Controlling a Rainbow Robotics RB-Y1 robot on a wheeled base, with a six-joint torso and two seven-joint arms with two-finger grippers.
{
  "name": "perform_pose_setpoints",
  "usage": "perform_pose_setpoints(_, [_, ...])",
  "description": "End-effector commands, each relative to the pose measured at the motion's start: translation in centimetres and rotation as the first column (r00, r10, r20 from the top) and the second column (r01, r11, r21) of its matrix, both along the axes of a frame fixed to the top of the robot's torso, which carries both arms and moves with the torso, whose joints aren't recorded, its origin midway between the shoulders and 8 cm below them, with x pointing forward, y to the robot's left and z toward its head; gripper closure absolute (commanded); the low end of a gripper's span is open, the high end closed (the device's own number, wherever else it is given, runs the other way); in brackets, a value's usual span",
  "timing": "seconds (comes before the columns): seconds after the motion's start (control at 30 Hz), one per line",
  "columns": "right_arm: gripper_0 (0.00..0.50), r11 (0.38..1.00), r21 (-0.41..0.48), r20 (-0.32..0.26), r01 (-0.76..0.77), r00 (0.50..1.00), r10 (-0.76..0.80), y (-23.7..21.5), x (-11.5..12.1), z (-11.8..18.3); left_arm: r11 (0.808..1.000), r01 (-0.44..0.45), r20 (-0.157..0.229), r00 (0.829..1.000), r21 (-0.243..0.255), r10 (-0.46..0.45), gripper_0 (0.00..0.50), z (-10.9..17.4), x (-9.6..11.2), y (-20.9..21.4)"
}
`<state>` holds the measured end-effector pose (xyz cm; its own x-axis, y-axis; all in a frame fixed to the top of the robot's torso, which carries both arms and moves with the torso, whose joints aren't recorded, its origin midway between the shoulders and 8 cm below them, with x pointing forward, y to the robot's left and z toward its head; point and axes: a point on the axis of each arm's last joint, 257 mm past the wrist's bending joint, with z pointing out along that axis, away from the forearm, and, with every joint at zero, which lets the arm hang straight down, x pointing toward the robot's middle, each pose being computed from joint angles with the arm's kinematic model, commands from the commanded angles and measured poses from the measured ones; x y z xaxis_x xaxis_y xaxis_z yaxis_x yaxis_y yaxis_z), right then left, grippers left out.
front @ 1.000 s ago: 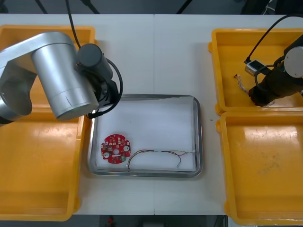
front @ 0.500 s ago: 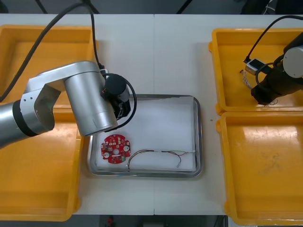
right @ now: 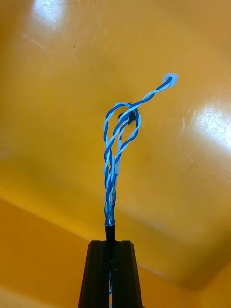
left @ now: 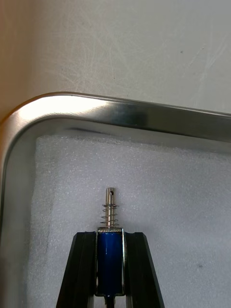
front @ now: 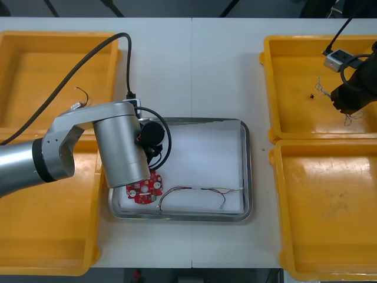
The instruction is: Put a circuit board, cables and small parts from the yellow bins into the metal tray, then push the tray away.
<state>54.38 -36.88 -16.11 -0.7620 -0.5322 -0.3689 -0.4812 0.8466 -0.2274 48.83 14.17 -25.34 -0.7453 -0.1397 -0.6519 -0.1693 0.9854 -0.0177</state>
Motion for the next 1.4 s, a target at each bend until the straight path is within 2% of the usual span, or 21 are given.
perform_pose_setpoints(0.03, [0.500,0.999,0.015,0.058,-0.050,0.997,0.049,1.0,0.0,5.2,0.998,-0.025,0.014,1.000,-0.061,0.026,0.479,-0.1,-0.2,-1.6])
perform_pose_setpoints(0.07, [0.500,0.999,0.017,0.056,-0.052,0.997,0.051,1.0,-0.2,5.4,0.998,-0.026,0.013,1.000,-0.065,0.027,0.463,-0.1,-0.2,-1.6])
perform_pose_setpoints(0.1, [0.500,0.998,0.020,0.053,-0.055,0.997,0.054,1.1,-0.6,6.0,0.998,-0.024,0.013,1.000,-0.064,0.025,0.426,-0.1,-0.3,-1.7])
perform_pose_setpoints(0.17, [0.500,0.998,0.019,0.048,-0.066,0.997,0.065,1.3,-1.5,7.0,0.998,-0.023,0.013,1.000,-0.062,0.024,0.299,-0.2,-0.3,-1.7])
perform_pose_setpoints(0.2, [0.500,0.997,0.019,0.047,-0.070,0.997,0.069,1.4,-1.7,7.3,0.998,-0.023,0.011,1.000,-0.061,0.024,0.273,-0.3,-0.4,-1.7])
perform_pose_setpoints(0.27, [0.500,0.996,0.011,0.043,-0.087,0.995,0.087,1.8,-2.5,8.1,0.998,-0.021,0.013,1.000,-0.063,0.022,0.160,-0.1,-0.5,-1.7])
perform_pose_setpoints(0.33, [0.500,0.995,0.004,0.035,-0.098,0.995,0.098,1.9,-3.2,8.6,0.998,-0.019,0.015,1.000,-0.060,0.020,0.109,0.0,-0.5,-1.7])
perform_pose_setpoints(0.4, [0.500,0.994,-0.001,0.028,-0.108,0.994,0.108,2.2,-3.8,9.0,0.998,-0.017,0.018,1.000,-0.059,0.018,0.084,0.2,-0.6,-1.7])
perform_pose_setpoints(0.5, [0.500,0.992,-0.008,0.020,-0.124,0.992,0.124,2.5,-4.7,9.7,0.998,-0.008,0.025,1.000,-0.056,0.009,0.053,0.8,-0.9,-1.7])
perform_pose_setpoints(0.67, [0.500,0.988,0.004,0.055,-0.153,0.987,0.152,3.4,-5.0,11.1,0.998,-0.007,0.042,0.999,-0.055,0.009,0.002,3.1,-1.5,-1.1])
perform_pose_setpoints(0.9, [0.500,0.983,0.013,0.061,-0.180,0.982,0.179,4.2,-5.2,11.3,0.993,-0.019,0.019,1.000,-0.116,0.021,0.000,8.2,-2.5,-0.5])
perform_pose_setpoints(1.07, [0.500,0.981,0.018,0.057,-0.193,0.980,0.192,4.5,-5.3,11.2,0.989,-0.021,0.029,0.999,-0.147,0.026,0.000,12.0,-2.2,0.7])
perform_pose_setpoints(1.2, [0.500,0.977,0.026,0.056,-0.214,0.976,0.212,5.0,-5.5,11.2,0.990,0.008,-0.003,1.000,-0.142,-0.009,0.000,14.4,-2.1,2.5])
perform_pose_setpoints(1.4, [0.500,0.963,0.059,0.040,-0.264,0.964,0.261,6.6,-6.1,10.9,0.992,0.080,-0.040,0.996,-0.102,-0.085,0.000,17.4,-2.2,5.6])
